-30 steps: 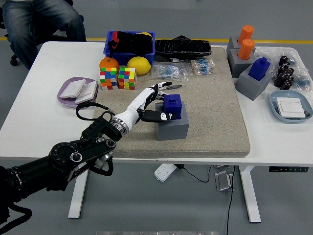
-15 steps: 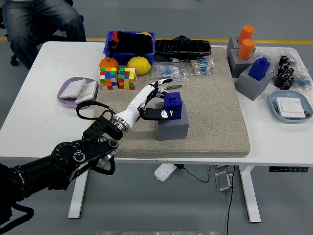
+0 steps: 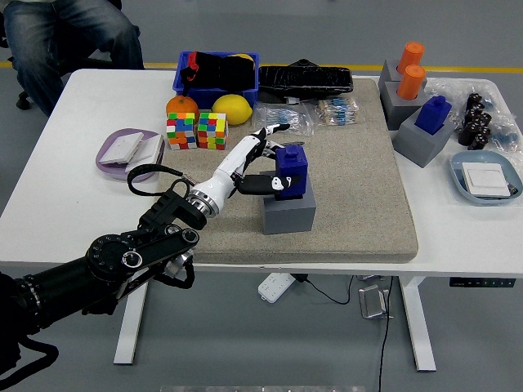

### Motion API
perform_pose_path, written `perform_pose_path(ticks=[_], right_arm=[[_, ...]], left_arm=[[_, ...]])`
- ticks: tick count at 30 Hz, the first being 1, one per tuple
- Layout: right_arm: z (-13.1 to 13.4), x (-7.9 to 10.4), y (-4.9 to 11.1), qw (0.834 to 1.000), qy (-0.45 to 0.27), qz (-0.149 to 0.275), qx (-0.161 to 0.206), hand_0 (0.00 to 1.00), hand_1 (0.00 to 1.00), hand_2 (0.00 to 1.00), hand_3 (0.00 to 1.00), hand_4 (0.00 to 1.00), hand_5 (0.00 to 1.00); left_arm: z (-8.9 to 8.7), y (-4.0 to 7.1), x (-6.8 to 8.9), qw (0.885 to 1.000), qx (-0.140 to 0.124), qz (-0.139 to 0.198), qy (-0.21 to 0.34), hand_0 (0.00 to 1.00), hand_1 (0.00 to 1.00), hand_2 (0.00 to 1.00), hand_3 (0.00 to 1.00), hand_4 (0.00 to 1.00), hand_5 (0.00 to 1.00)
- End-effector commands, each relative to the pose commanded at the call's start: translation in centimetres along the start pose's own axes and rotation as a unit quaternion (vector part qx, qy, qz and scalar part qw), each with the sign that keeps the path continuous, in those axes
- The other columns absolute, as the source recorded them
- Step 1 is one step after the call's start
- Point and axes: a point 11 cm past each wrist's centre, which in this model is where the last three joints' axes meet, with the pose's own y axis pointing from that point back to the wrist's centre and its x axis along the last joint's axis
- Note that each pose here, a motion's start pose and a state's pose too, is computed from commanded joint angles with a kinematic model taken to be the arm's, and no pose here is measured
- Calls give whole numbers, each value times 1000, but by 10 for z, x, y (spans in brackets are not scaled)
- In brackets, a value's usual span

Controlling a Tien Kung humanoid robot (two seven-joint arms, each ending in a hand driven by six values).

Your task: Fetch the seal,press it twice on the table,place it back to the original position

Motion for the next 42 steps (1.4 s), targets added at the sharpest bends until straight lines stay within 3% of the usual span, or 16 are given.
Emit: perform_pose_path(ticks=[9, 15, 23, 27, 42], right_arm=[[0, 0, 0, 1000, -4, 0, 0, 917, 746, 740, 711, 789, 353], [1, 0, 0, 1000, -5, 0, 0, 917, 747, 740, 711, 789, 352], [2, -3, 0, 1000, -5, -2, -2, 917, 745, 740, 711, 791, 350], [2, -3, 0, 1000, -6, -3, -1, 917, 745, 740, 711, 791, 350], [4, -5, -1, 1000, -5, -4, -2, 919, 745, 734, 712, 792, 348]], left_arm=[[21, -3, 14, 999, -29, 12, 6, 819, 525, 472, 896, 668, 2], [30, -5, 46, 998, -44, 48, -1, 819, 525, 470, 894, 671, 2], [6, 1, 85, 995, -13, 99, -14, 820, 526, 466, 891, 674, 2], [-8, 6, 96, 993, 4, 114, -25, 820, 526, 466, 891, 674, 2], [-60, 31, 111, 985, 62, 156, -32, 818, 530, 465, 891, 679, 2]])
